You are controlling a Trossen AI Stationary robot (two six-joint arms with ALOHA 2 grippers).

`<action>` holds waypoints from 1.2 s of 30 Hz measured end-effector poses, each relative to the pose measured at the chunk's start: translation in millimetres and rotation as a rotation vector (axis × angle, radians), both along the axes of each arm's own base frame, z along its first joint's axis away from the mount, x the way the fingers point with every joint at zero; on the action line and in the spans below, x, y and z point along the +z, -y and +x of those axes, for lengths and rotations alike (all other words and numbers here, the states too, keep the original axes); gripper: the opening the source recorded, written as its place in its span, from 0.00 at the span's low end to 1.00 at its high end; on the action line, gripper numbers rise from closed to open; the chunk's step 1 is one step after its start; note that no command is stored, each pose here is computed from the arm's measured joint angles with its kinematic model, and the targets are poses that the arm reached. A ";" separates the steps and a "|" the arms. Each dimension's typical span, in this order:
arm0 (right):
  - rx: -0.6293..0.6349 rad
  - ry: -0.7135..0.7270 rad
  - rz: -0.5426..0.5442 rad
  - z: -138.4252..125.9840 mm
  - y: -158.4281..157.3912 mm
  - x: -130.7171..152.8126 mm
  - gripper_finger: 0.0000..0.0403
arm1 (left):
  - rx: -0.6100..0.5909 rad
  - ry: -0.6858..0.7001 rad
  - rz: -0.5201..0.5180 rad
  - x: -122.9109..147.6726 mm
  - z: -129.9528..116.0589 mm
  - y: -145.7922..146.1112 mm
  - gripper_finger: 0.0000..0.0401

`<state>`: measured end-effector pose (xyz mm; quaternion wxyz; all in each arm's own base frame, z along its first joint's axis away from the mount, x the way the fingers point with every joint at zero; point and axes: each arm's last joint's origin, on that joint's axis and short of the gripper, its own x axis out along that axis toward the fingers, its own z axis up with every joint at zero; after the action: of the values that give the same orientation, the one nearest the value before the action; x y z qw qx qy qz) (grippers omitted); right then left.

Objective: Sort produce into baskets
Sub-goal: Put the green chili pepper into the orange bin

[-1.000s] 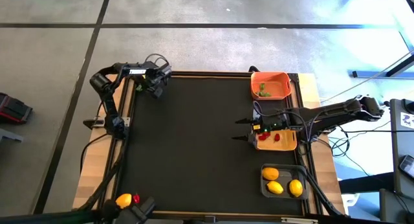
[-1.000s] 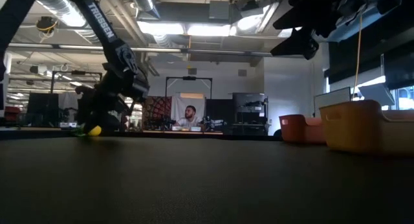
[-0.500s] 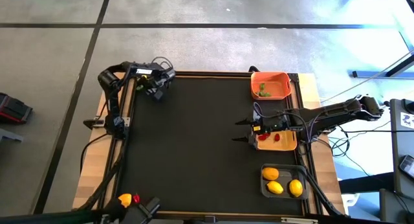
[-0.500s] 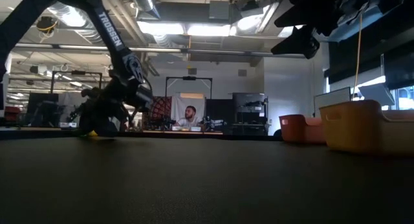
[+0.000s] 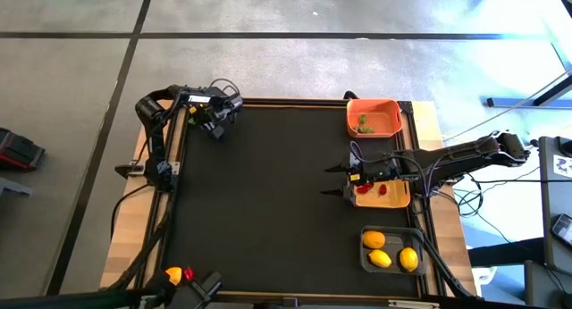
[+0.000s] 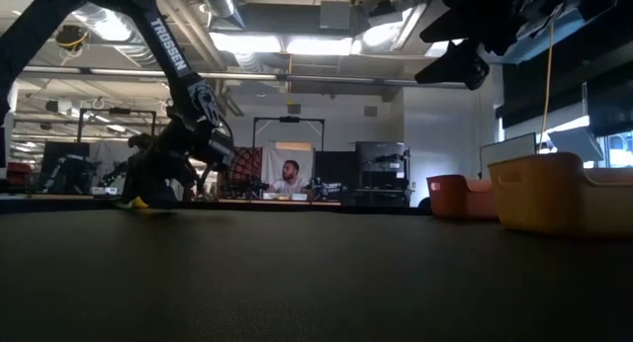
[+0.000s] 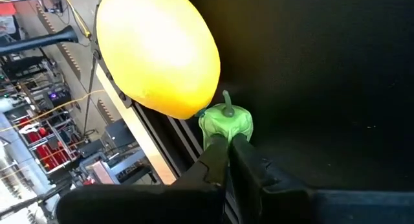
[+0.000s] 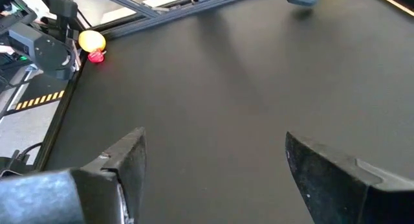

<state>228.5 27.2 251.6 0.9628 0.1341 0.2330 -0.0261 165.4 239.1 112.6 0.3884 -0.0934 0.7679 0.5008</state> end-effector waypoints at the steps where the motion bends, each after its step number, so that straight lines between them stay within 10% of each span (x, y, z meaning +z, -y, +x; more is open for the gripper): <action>1: 0.000 -0.004 0.000 -0.2 0.0 -0.3 0.74 | -0.003 0.000 -0.001 0.0 0.4 0.2 0.01; 36: 0.026 -0.012 0.014 -0.5 -0.8 -0.9 0.74 | -0.308 0.226 -0.087 22.4 66.7 61.2 0.01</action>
<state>228.1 28.0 250.7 0.9607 0.1375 0.2406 -0.0130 232.0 177.9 135.0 0.5399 -0.0473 0.7453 0.3883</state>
